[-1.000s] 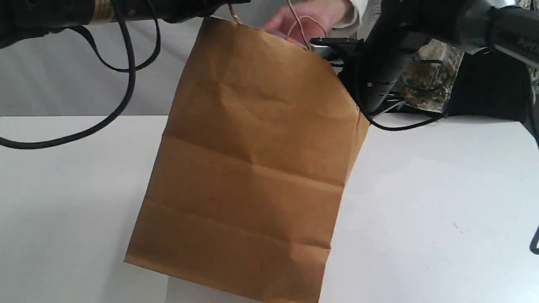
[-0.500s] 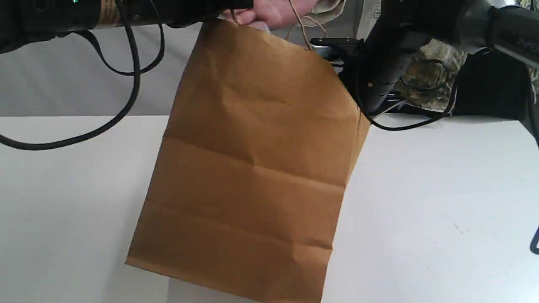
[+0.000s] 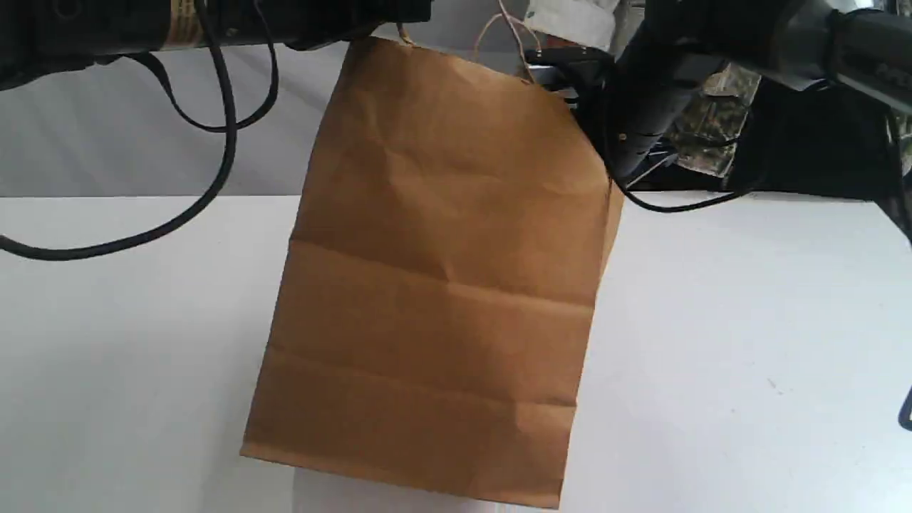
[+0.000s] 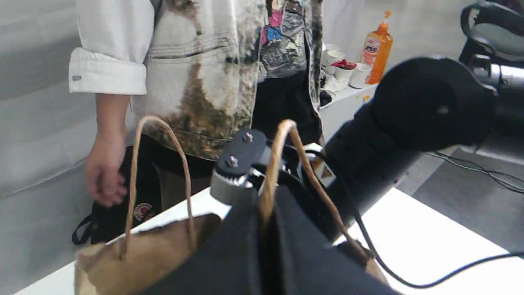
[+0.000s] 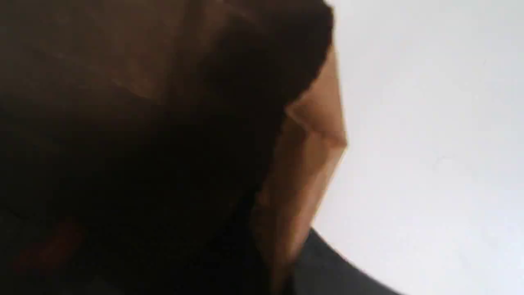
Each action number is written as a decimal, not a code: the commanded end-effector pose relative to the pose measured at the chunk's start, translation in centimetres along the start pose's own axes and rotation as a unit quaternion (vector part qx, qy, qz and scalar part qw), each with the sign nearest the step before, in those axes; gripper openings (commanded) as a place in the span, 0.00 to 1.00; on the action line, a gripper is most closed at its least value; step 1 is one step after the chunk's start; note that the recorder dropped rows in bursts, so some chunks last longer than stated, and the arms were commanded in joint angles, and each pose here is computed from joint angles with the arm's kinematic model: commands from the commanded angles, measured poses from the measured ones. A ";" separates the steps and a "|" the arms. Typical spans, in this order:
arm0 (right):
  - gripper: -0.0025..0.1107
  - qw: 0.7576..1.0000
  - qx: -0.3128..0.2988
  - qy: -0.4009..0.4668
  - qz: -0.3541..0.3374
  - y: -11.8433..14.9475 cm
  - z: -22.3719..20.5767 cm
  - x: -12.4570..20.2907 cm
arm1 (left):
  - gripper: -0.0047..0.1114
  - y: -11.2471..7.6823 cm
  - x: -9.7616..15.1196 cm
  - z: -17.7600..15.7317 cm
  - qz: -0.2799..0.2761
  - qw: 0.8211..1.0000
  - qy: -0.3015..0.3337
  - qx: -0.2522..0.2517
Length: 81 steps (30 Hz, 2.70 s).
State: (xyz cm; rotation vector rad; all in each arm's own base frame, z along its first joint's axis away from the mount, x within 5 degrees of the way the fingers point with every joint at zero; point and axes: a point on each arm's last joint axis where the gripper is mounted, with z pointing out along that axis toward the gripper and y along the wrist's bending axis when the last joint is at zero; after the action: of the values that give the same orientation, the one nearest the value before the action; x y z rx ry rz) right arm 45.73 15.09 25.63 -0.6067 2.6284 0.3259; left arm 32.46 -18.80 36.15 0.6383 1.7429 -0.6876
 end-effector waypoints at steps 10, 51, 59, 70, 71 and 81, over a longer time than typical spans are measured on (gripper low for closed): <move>0.02 0.992 0.026 -0.121 -0.019 0.4 -4.3 -2.1 | 0.04 1.4 4.4 -1.5 0.057 0.993 0.050 -0.096; 0.59 0.969 -0.003 -0.231 -0.089 2.6 -10.5 -3.3 | 0.57 1.3 2.2 -4.0 0.081 0.985 0.008 -0.150; 0.59 0.959 0.036 -0.258 -0.113 3.1 -15.8 -2.5 | 0.57 0.0 -1.2 -9.2 0.090 0.973 -0.070 -0.199; 0.59 0.937 0.090 -0.322 -0.101 3.6 -19.9 1.2 | 0.57 -4.0 0.1 -22.6 0.077 0.938 -0.200 -0.272; 0.59 0.932 0.096 -0.336 -0.098 3.6 -20.0 1.8 | 0.57 -4.3 0.5 -23.6 0.074 0.934 -0.212 -0.278; 0.59 0.848 0.190 -0.481 -0.119 3.9 -22.2 9.3 | 0.57 -6.5 3.6 -29.2 0.033 0.919 -0.293 -0.261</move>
State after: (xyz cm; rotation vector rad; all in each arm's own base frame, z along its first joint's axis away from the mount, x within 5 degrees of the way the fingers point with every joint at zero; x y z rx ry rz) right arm 29.92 8.82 41.11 -0.4648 1.6543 0.0433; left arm 8.15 -1.96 40.70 0.1056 1.2456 -0.2748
